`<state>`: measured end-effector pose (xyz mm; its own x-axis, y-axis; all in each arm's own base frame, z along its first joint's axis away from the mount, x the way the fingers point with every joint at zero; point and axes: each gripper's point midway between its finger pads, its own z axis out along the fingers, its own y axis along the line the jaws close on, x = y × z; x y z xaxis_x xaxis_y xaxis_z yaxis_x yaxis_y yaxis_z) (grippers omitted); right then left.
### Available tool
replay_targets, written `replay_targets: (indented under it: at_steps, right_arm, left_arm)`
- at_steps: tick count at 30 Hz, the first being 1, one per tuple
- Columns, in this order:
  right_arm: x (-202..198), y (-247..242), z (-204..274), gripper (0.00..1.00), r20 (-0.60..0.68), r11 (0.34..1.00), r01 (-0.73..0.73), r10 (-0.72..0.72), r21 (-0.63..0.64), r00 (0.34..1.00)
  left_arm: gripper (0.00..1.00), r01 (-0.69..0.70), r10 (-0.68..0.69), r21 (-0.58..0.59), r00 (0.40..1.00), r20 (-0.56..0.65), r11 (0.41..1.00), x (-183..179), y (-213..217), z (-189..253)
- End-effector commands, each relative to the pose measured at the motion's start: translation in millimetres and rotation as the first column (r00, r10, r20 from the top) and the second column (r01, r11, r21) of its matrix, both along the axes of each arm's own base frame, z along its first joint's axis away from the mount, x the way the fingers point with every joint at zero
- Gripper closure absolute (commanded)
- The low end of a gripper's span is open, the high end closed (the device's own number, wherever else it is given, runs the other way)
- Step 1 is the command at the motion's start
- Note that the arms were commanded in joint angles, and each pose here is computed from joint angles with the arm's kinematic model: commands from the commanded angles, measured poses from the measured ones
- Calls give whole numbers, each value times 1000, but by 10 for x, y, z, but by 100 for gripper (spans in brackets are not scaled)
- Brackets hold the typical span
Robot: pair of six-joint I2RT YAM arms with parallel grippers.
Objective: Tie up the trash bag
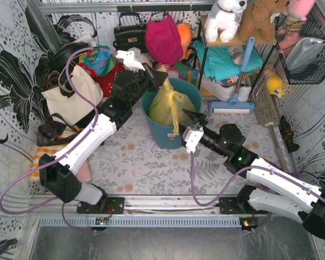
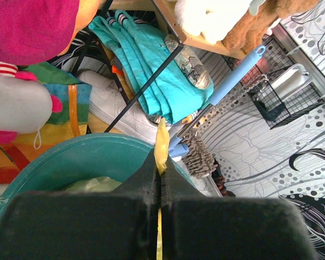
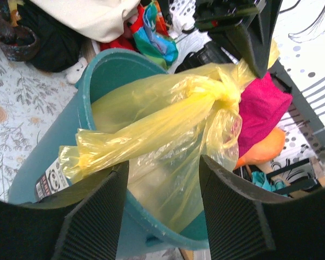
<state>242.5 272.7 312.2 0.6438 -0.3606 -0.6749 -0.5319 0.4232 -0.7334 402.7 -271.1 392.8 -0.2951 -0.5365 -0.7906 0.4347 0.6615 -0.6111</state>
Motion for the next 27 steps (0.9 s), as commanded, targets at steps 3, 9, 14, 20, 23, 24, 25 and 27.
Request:
replay_targets:
  at_steps: [3,9,14,20,23,24,25,27]
  right_arm:
    - [-67,143,418,42,136,985,-85,65,152,989]
    - [-133,247,634,42,191,963,-160,119,215,974]
    - [-149,354,672,47,211,957,-205,161,207,964]
    - [-130,488,721,57,233,949,-245,197,199,952]
    - [-109,520,756,58,249,947,-248,195,203,949]
    - [-103,531,768,58,253,947,-250,196,204,948]
    - [-94,542,780,58,256,946,-250,195,205,947]
    - [-74,564,802,59,259,946,-250,194,207,946]
  left_arm:
    - [100,31,-32,19,999,15,999,27,-14,56]
    - [100,41,-41,19,999,8,999,7,-16,54]
    - [100,41,-41,14,999,12,999,-13,-7,83]
    - [100,44,-44,11,999,8,999,-21,-10,86]
    - [100,44,-44,12,999,8,999,-34,-1,90]
    - [100,44,-44,12,999,9,999,-42,2,94]
    - [100,44,-44,13,999,10,999,-45,4,96]
    - [100,44,-44,12,999,10,999,-49,10,100]
